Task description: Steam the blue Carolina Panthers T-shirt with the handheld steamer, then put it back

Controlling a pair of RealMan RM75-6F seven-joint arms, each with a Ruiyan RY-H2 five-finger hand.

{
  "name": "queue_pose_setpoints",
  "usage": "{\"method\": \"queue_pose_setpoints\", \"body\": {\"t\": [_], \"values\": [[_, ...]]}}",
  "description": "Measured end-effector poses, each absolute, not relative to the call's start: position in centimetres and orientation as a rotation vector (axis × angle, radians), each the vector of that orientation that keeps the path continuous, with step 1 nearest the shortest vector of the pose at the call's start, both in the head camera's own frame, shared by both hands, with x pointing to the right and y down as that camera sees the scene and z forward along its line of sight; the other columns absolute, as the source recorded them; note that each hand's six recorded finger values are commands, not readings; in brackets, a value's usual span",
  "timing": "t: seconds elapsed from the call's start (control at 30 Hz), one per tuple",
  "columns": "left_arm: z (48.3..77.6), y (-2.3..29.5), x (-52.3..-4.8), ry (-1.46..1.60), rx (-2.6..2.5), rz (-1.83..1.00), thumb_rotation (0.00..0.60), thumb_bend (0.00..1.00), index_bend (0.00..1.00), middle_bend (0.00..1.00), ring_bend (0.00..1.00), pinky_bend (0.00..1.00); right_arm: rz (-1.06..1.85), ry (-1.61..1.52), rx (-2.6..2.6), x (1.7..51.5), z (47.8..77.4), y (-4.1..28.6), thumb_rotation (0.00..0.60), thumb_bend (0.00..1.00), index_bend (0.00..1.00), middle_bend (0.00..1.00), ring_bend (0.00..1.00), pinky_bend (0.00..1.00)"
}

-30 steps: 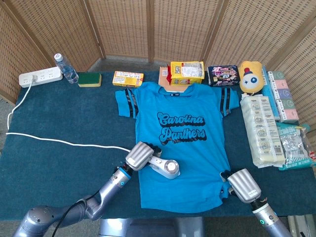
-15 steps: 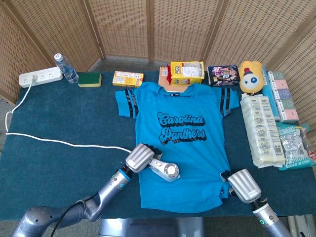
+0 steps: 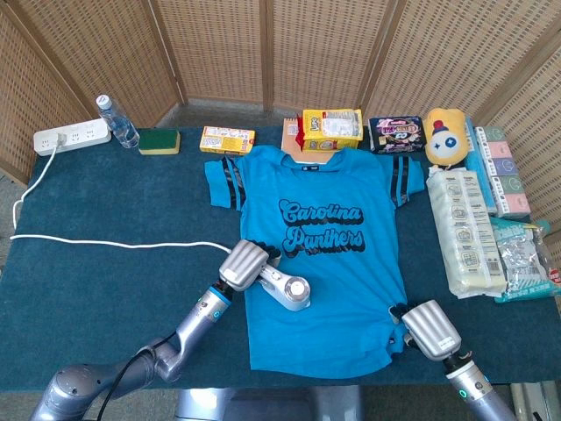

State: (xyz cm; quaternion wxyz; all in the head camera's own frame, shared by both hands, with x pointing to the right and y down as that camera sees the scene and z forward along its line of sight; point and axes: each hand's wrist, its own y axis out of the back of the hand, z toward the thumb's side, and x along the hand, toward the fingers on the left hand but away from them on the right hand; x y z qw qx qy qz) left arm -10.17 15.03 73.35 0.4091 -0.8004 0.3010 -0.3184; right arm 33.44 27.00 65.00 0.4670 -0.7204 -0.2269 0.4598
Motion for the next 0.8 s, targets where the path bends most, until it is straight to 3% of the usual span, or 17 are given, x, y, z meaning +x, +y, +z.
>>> {"method": "queue_pose_setpoints", "body": {"t": [0.8], "values": [[74.6, 12.4, -11.0, 0.87, -1.97, -0.895, 0.6, 0.54, 0.56, 0.7, 0.63, 0.67, 1.139, -0.56, -1.762, 33.7, 64.9, 27.0, 0.6, 0.49, 0.71, 0.64, 0.69, 0.8]]}}
